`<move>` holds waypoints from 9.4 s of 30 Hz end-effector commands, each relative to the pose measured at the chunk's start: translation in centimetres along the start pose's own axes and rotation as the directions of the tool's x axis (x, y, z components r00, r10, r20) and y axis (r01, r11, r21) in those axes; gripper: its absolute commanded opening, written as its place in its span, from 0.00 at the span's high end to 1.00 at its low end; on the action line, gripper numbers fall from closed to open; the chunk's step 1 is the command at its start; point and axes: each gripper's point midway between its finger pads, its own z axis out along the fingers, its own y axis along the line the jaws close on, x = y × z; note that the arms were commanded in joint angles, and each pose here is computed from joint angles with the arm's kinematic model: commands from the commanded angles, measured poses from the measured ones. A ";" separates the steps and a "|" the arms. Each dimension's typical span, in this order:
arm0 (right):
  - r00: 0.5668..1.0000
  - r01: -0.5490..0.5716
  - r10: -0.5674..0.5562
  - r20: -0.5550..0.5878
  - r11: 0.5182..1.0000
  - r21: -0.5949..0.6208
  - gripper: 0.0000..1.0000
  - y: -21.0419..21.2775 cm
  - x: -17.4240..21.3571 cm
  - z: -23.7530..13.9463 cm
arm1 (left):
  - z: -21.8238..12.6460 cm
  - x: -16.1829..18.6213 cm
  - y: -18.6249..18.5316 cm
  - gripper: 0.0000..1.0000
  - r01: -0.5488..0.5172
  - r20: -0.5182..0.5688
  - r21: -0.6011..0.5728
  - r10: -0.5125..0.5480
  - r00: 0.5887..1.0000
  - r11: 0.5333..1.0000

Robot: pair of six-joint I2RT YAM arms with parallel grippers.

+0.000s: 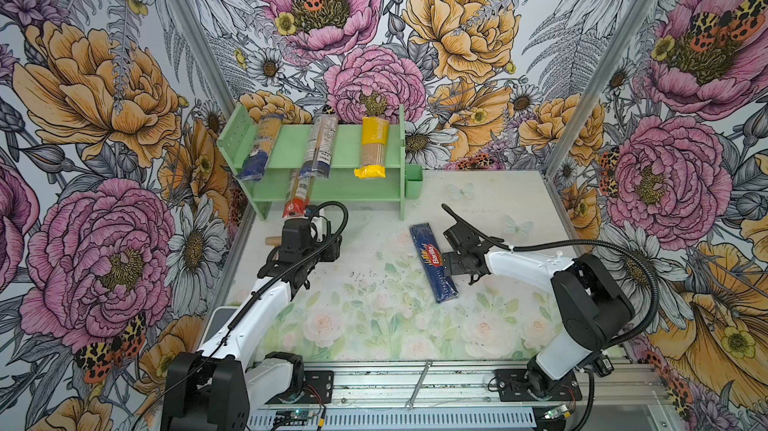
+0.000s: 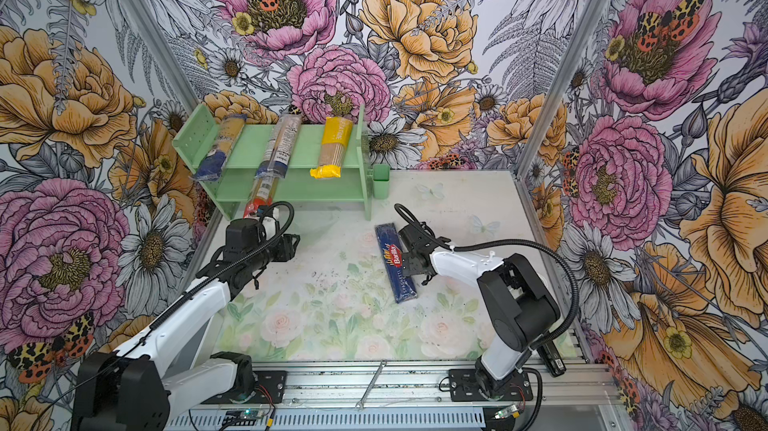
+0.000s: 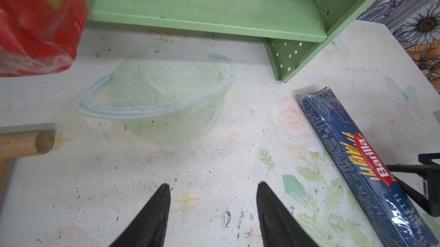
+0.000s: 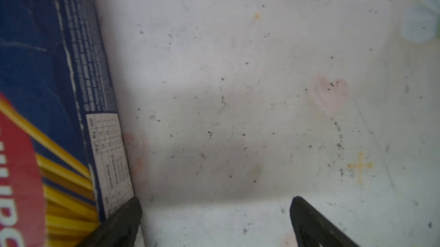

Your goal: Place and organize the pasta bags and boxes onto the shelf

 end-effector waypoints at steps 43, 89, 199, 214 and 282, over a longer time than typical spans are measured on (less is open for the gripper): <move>0.984 -0.067 0.105 0.142 0.966 -0.248 0.01 -0.1 -2.4 -4.6 | 0.7 7.8 -13.7 0.30 -0.095 0.007 0.319 0.098 0.995 0.943; 0.987 -0.098 0.125 0.103 0.968 -0.232 0.00 -1.6 -2.1 -3.2 | 6.8 17.8 -18.9 0.30 -0.377 -0.066 0.157 0.391 0.918 0.913; 0.981 -0.080 0.113 0.157 0.975 -0.206 0.00 -3.6 -2.7 -4.4 | -4.2 8.3 -11.9 1.00 0.000 0.077 -0.003 0.000 0.997 1.000; 0.981 -0.079 0.112 0.157 0.975 -0.207 0.01 -3.4 -3.2 -4.3 | -8.6 2.4 -11.2 1.00 0.003 0.246 -0.033 0.005 0.969 0.999; 0.980 -0.086 0.115 0.160 0.980 -0.177 0.00 -4.4 -1.7 -4.6 | -0.2 -13.9 -7.2 1.00 -0.034 0.399 -0.184 0.106 0.911 0.982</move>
